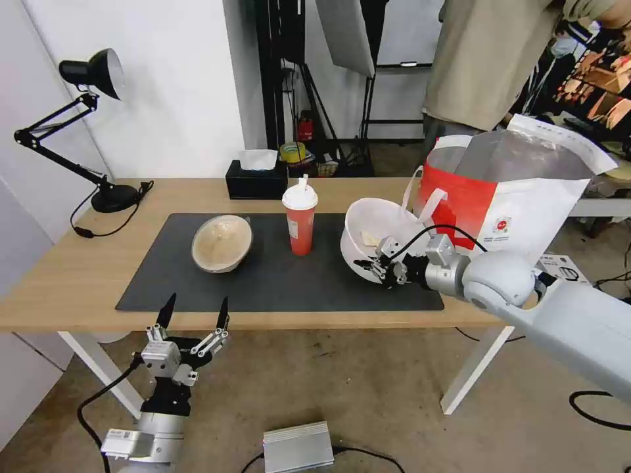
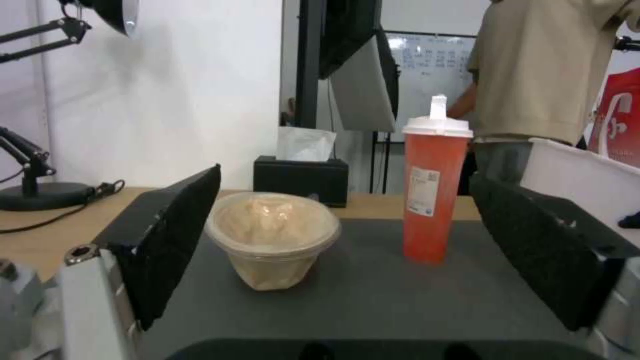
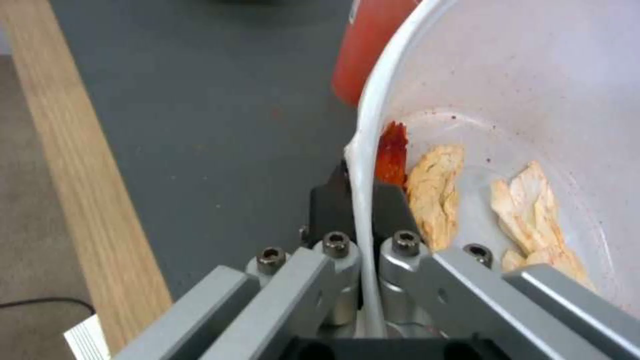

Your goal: Pick up the trash from the table and place it into the takeout bag.

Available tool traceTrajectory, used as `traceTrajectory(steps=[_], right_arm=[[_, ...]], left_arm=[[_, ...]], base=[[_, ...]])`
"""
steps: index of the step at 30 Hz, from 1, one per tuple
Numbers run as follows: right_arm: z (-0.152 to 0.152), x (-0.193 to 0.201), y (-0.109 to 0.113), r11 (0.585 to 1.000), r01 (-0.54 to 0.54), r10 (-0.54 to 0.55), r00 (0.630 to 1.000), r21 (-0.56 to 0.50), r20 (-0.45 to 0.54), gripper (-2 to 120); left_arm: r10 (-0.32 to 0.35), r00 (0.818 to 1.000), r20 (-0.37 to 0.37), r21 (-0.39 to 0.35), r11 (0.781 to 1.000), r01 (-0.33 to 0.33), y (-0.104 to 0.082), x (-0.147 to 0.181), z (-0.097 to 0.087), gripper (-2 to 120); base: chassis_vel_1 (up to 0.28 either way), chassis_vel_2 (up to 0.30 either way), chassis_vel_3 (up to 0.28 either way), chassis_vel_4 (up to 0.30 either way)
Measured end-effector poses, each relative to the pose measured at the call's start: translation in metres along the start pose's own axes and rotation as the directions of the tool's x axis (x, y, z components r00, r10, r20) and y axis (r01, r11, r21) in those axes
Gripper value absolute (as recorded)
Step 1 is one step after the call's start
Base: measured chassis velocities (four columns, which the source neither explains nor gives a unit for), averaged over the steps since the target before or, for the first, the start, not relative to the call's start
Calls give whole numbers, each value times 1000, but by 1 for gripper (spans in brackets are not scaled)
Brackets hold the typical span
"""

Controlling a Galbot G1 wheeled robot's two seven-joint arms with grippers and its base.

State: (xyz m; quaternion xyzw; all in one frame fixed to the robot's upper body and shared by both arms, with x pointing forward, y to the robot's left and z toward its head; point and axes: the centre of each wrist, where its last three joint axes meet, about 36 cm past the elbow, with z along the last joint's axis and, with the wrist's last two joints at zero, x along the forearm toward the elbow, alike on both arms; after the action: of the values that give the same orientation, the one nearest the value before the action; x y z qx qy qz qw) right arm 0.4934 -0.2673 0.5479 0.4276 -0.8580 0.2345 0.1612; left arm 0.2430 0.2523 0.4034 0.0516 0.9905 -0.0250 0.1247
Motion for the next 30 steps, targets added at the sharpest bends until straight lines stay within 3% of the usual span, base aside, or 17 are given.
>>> traceTrajectory(steps=[12,30], right_arm=[[-10,5,12,999,26,-26,1000,24,7,0],[-51,19,46,990,122,-127,989,70,72,0]], left_arm=[[-4,1000,5,2,1000,4,0,0,1,100],[-11,1000,12,2,1000,11,1,-1,3,100]], base=[[0,0,0,0],[0,0,0,0]])
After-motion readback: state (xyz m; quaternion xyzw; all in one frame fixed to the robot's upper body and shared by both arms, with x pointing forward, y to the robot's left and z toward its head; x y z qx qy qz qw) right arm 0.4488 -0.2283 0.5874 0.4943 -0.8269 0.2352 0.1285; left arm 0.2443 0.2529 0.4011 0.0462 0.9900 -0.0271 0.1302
